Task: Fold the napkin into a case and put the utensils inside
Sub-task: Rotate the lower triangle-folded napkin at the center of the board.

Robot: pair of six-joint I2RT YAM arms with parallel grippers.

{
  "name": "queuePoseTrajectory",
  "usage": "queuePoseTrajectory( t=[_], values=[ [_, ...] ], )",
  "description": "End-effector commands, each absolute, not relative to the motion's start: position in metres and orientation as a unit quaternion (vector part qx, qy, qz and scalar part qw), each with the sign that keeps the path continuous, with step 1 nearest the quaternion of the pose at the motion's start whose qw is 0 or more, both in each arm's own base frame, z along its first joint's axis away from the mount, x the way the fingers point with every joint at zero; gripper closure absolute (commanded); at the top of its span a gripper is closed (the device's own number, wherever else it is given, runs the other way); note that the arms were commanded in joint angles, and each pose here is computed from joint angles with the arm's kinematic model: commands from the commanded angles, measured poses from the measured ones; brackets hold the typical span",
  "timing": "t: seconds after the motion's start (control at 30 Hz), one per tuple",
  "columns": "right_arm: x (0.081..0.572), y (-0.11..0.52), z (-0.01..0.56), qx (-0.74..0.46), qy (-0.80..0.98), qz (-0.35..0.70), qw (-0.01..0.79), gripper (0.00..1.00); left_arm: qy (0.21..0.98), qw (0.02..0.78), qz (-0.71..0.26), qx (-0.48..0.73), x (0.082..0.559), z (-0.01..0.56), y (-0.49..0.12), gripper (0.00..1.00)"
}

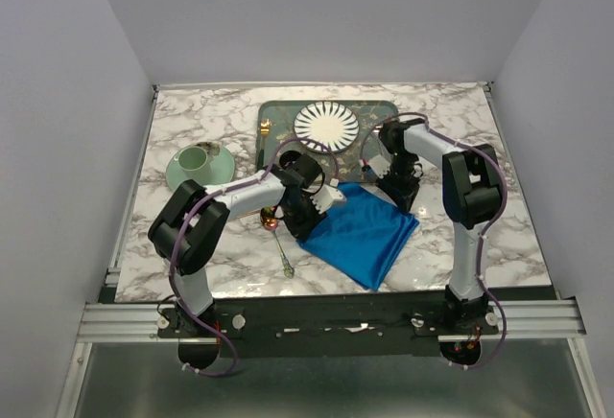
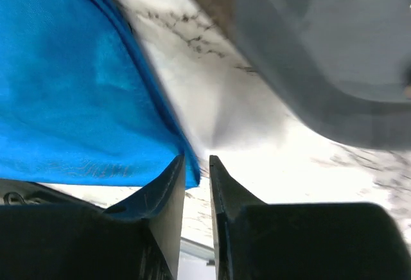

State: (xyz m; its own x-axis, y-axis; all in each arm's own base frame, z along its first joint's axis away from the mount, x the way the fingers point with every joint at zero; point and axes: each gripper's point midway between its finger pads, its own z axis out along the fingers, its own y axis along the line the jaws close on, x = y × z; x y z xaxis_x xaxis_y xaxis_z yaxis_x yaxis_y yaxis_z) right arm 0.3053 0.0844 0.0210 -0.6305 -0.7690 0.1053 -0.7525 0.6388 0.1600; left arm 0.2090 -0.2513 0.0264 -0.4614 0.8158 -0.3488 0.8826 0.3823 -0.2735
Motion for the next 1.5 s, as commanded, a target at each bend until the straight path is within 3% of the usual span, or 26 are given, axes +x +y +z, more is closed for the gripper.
queuePoseTrajectory(
  t=[0.0,0.23,0.4,0.57,0.87,1.07,1.27,1.47],
  values=[
    [0.325,0.101,0.065,0.420,-0.904,-0.079,0.003,0.66,0.815,0.092,-0.262,0.508,0.196,0.051,-0.261,0.63],
    [0.270,0.092,0.095,0.313,-0.937,-0.155,0.006,0.56,0.786,0.185,-0.249,0.535,0.230,0.084,-0.277,0.60],
    [0.238,0.090,0.077,0.233,-0.950,-0.202,0.059,0.46,0.783,0.165,-0.233,0.553,0.241,0.064,-0.280,0.61],
    [0.238,0.087,0.067,0.162,-0.954,-0.237,0.083,0.38,0.783,0.130,-0.228,0.564,0.229,0.041,-0.277,0.65],
    [0.257,0.090,0.051,0.114,-0.952,-0.266,0.101,0.37,0.783,0.042,-0.252,0.567,0.161,0.019,-0.279,0.74],
    [0.276,0.090,0.036,0.104,-0.955,-0.260,0.100,0.38,0.796,0.029,-0.290,0.531,0.136,0.027,-0.293,0.69],
    [0.307,0.098,0.033,0.112,-0.953,-0.272,0.071,0.47,0.797,0.078,-0.298,0.519,0.149,0.043,-0.298,0.63],
    [0.320,0.113,0.033,0.137,-0.945,-0.289,0.060,0.48,0.818,0.124,-0.329,0.456,0.185,0.067,-0.300,0.62]
  ],
)
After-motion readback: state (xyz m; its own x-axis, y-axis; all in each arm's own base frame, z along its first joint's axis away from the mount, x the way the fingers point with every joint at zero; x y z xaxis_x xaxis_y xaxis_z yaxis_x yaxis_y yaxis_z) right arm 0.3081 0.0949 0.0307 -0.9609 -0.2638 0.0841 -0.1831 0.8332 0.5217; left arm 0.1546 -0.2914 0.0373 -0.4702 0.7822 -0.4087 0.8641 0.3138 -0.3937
